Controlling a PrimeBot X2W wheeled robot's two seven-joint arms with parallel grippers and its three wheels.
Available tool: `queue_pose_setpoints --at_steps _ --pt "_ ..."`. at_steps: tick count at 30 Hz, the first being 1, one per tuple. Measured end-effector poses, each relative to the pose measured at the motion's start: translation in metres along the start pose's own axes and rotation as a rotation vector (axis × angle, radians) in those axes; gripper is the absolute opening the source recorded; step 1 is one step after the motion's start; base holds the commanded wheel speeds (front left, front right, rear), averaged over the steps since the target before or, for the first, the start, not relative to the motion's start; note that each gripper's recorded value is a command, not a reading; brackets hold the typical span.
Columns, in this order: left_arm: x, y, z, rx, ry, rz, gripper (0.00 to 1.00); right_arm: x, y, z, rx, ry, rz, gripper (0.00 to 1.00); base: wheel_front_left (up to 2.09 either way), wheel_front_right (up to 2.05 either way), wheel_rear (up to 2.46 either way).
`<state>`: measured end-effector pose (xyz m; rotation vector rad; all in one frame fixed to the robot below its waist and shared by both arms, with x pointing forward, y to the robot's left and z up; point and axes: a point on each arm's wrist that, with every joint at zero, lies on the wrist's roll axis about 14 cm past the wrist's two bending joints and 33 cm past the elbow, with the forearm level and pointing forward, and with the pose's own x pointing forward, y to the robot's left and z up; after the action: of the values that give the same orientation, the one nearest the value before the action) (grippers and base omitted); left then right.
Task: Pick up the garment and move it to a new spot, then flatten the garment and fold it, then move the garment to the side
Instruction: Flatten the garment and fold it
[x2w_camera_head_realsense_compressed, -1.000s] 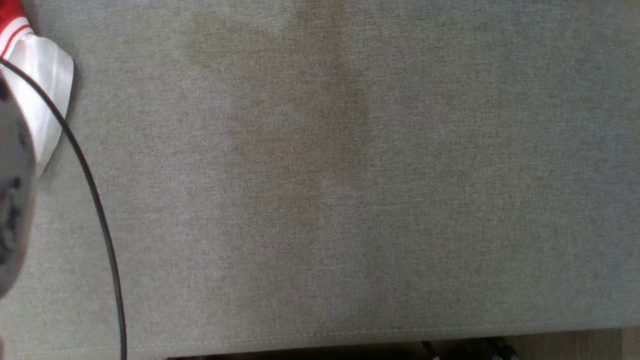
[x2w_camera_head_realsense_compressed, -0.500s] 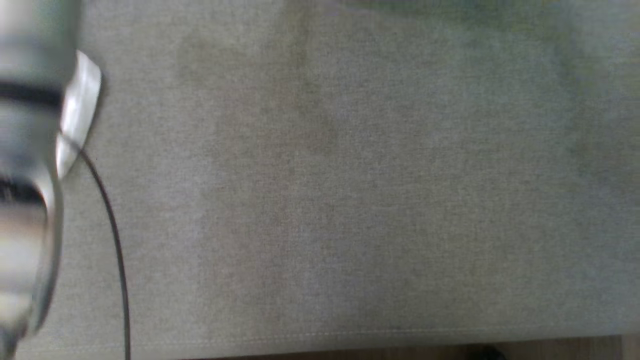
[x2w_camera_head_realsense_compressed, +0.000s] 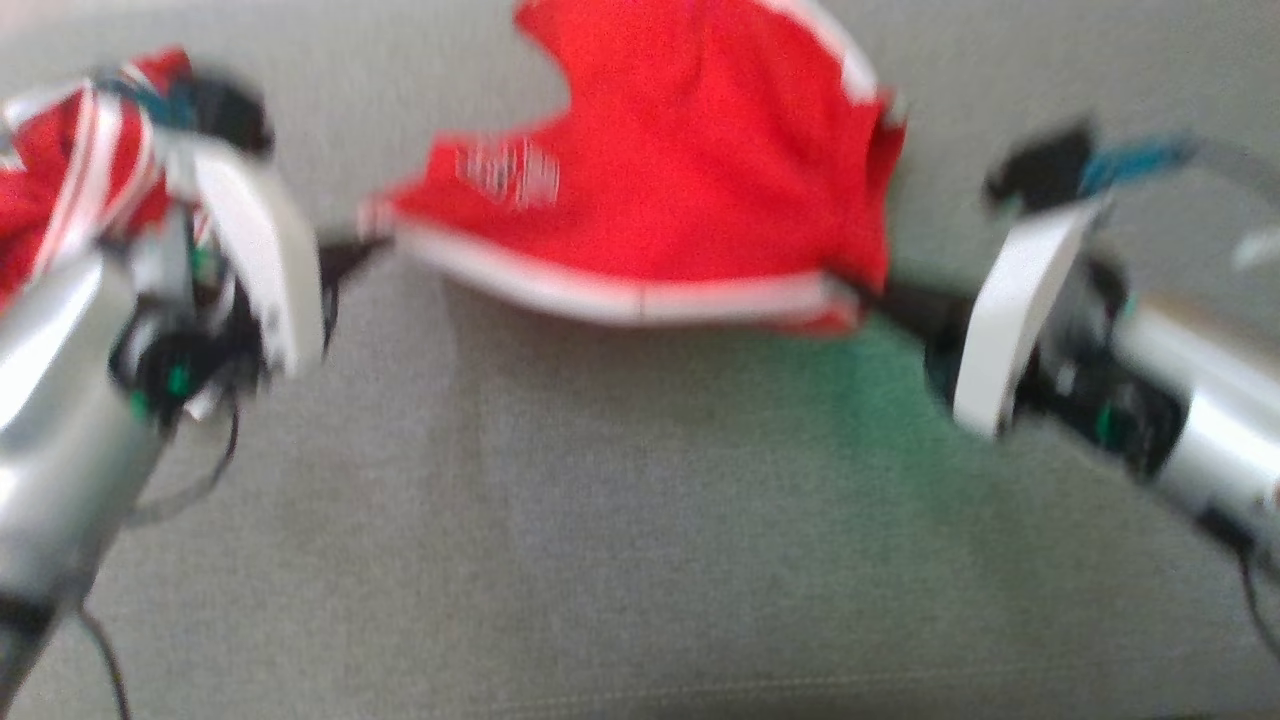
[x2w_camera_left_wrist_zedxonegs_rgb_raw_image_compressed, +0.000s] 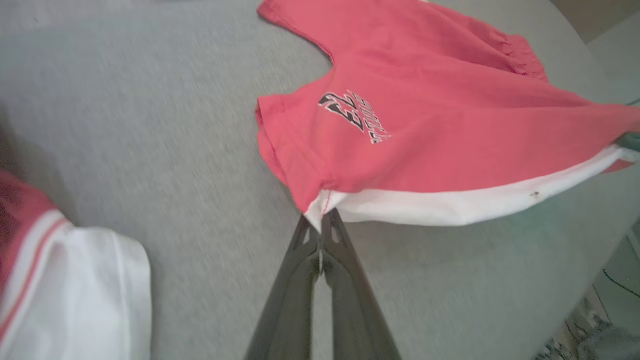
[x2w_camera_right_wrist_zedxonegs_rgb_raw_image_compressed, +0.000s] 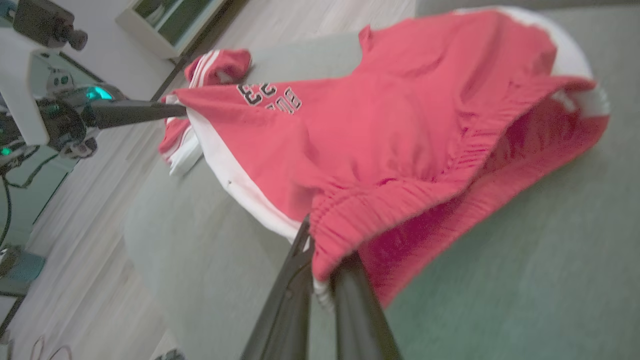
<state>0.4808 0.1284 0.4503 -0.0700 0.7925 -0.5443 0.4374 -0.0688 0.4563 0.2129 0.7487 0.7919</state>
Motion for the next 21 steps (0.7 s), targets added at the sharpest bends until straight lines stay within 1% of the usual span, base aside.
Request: queue_pose_setpoints --at_steps 3,9,13,15,17,21 --pt "-0.026 -0.016 -0.031 -0.001 0.078 -0.038 0.00 -0.021 0.017 -0.035 0.021 0.075 0.005 0.00 0.00 0.00 0.00" --pt "-0.076 -0.057 -0.066 0.006 0.175 -0.112 0.00 -0.059 0.045 -0.075 0.060 0.122 0.028 0.00 0.00 0.00 0.00" --pt "-0.096 -0.072 -0.083 0.005 0.239 -0.136 0.00 -0.076 0.054 -0.104 0.113 0.168 0.040 0.00 0.00 0.00 0.00" --pt "-0.099 -0.079 -0.084 -0.004 0.245 -0.153 0.00 -0.079 0.060 -0.107 0.129 0.167 0.057 0.00 0.00 0.00 0.00" --pt "-0.099 -0.080 -0.081 -0.006 0.242 -0.155 0.00 -0.078 0.066 -0.098 0.144 0.121 0.079 0.00 0.00 0.00 0.00" --pt "-0.095 -0.080 -0.075 -0.010 0.258 -0.175 0.00 -0.079 0.060 -0.084 0.193 0.045 0.073 0.00 0.00 0.00 0.00"
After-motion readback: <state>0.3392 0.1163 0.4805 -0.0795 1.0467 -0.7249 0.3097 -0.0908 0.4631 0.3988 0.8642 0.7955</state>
